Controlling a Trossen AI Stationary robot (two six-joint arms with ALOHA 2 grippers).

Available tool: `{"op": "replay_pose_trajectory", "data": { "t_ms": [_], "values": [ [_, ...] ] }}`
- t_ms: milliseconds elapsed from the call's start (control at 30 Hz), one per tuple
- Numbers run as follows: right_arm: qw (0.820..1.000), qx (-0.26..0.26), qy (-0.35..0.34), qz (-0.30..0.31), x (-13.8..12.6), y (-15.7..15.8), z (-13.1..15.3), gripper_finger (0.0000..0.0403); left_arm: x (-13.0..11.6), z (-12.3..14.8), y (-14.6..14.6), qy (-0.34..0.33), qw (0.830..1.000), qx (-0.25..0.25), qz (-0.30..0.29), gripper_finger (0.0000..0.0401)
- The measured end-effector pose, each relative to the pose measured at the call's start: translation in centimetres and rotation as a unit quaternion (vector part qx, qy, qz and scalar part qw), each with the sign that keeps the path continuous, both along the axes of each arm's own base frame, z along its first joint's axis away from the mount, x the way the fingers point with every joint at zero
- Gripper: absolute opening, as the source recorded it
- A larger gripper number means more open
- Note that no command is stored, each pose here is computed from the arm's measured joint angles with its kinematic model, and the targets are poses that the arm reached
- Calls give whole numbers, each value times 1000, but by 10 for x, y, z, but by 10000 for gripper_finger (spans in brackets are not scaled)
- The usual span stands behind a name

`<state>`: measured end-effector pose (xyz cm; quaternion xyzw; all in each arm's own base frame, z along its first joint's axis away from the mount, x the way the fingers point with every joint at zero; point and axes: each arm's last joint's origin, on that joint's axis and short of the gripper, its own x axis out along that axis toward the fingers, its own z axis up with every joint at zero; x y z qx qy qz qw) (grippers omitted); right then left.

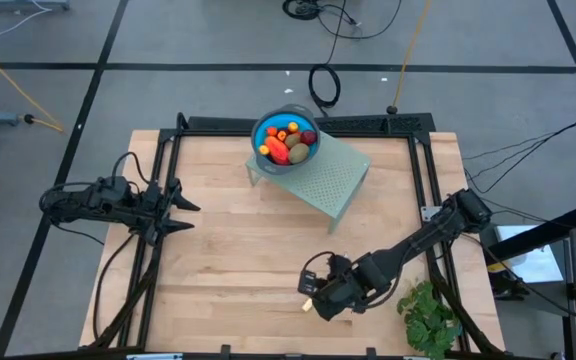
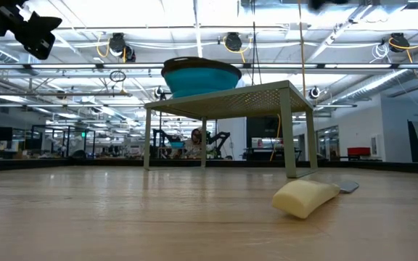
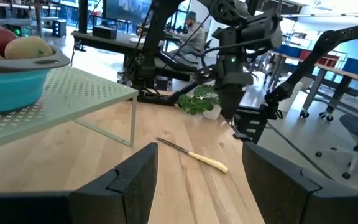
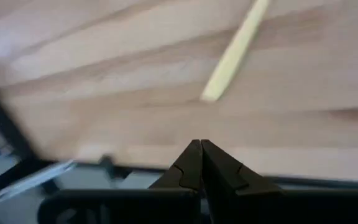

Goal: Pick & Place Fruit
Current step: Put the yellow table knife on the shelf

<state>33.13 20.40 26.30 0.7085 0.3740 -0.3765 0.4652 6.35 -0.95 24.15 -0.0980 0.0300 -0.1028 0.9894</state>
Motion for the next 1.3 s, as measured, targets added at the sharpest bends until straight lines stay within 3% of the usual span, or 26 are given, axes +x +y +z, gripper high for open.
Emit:
{"op": "replay_pose_trajectory", "data": {
  "t_ms": [500,700,1033,1300],
  "values": [
    [999,-26,38,-4,3,-5,-15,17,0,0,0,-3,1000,4,3,234],
    [999,-25,39,-9,3,-5,-15,72,0,0,0,-3,1000,5,4,234],
    [999,-20,43,-23,3,-9,-31,201,0,0,0,-3,1000,5,4,234],
    [998,-15,40,-35,3,-16,-55,237,0,0,0,-3,1000,5,4,234]
  ]
}}
